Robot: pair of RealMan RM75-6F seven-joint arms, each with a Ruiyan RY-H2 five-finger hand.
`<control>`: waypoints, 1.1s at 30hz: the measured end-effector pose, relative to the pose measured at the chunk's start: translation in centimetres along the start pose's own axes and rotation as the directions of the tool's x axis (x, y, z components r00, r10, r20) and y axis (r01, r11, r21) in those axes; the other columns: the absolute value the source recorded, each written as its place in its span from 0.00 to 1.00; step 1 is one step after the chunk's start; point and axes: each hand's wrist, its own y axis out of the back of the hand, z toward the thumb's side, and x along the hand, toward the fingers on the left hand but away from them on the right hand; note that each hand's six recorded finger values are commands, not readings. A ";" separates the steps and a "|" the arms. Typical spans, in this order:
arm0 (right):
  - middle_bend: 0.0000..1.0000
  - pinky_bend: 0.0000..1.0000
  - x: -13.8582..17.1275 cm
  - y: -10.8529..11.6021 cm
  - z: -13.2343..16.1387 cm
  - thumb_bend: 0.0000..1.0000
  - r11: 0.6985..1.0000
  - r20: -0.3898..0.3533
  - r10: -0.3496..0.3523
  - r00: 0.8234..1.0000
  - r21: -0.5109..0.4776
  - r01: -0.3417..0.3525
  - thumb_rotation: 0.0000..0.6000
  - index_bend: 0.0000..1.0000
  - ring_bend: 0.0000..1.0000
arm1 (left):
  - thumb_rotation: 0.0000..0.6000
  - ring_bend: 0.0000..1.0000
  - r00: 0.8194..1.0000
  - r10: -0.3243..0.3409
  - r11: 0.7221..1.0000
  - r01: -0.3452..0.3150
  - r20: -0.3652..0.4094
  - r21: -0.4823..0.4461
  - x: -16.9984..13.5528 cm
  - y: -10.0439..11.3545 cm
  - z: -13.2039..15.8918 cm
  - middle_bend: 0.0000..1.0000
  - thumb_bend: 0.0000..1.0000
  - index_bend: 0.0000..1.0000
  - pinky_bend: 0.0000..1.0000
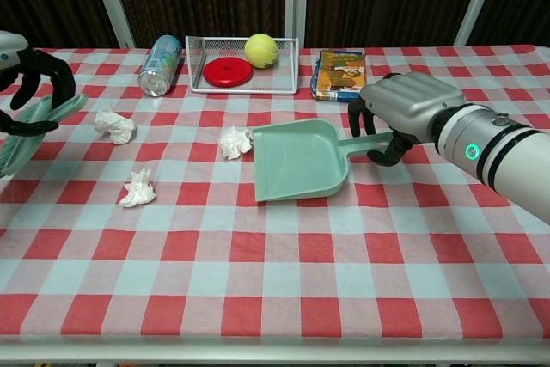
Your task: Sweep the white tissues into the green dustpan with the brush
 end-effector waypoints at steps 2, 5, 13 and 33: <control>0.55 0.09 0.3 0.4 -0.4 0.36 1.000 0.000 0.005 1.000 -0.002 -0.005 1.00 0.58 0.25 | 1.00 0.66 1.000 -0.011 1.000 0.011 -0.007 0.004 0.9 0.1 -0.5 0.54 0.39 0.51 0.87; 0.55 0.09 0.5 1.0 -1.1 0.36 1.000 0.010 0.018 1.000 0.013 -0.018 1.00 0.59 0.25 | 1.00 0.66 1.000 -0.020 1.000 0.020 -0.014 -0.001 2.4 0.3 -1.2 0.54 0.39 0.52 0.87; 0.55 0.09 0.1 1.4 -1.9 0.36 0.997 0.039 0.051 0.998 0.052 -0.053 1.00 0.59 0.25 | 1.00 0.64 1.000 -0.026 0.999 0.025 -0.003 -0.030 6.8 0.4 -1.3 0.54 0.40 0.52 0.87; 0.55 0.09 -2.3 1.2 1.4 0.36 0.996 0.046 0.047 0.998 0.067 -0.050 1.00 0.59 0.25 | 1.00 0.61 0.984 -0.065 0.979 0.095 0.167 -0.182 12.4 -2.0 5.7 0.54 0.40 0.52 0.86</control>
